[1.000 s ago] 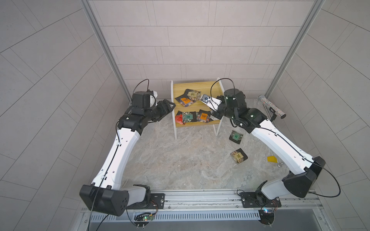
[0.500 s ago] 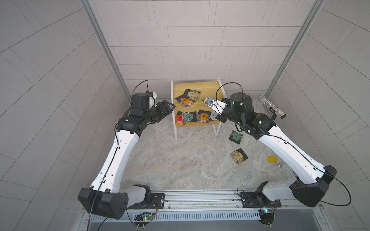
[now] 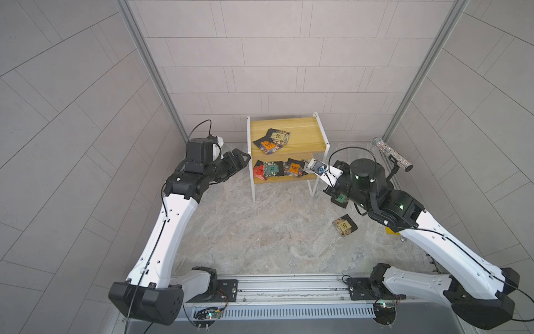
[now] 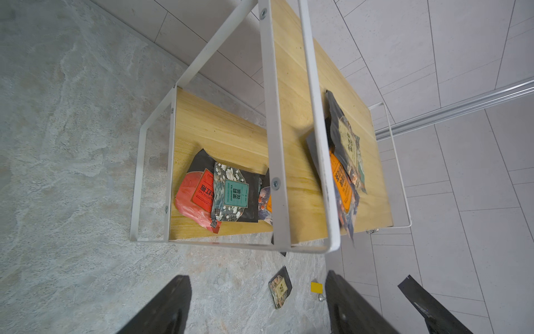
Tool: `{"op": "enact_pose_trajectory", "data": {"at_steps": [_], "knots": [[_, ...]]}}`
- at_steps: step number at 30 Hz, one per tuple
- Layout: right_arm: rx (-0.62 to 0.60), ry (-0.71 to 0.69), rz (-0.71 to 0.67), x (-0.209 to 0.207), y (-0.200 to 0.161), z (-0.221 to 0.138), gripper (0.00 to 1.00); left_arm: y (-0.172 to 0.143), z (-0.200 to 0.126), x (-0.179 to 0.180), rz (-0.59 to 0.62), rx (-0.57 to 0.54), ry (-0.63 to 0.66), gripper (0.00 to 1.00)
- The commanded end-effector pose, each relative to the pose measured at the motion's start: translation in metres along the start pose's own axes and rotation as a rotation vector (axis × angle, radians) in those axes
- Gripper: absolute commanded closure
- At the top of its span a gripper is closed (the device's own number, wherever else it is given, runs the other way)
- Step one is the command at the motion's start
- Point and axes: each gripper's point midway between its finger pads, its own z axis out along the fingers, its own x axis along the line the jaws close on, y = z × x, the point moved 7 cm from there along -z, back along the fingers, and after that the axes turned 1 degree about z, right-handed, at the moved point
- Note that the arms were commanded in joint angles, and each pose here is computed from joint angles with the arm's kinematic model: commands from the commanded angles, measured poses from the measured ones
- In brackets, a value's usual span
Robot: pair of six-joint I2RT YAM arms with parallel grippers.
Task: Remove the tea bags from the shelf
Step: Pick up the tea bag from the shelf, then place the tea bag at the center of the board.
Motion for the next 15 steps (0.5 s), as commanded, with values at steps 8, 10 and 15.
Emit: {"op": "enact_pose_trajectory", "data": {"at_steps": [8,10,15], "knots": [[0.132,-0.008,0.07,0.028,-0.051,-0.026,0.96,-0.026,-0.017,0.017,0.045,0.009,0.042,0.18],[0.164,0.002,0.077,0.034,-0.061,-0.027,0.96,-0.032,-0.018,0.023,0.048,0.018,0.056,0.18],[0.272,0.024,0.09,0.053,-0.09,-0.021,0.96,-0.052,-0.015,0.045,0.035,0.041,0.113,0.18]]}}
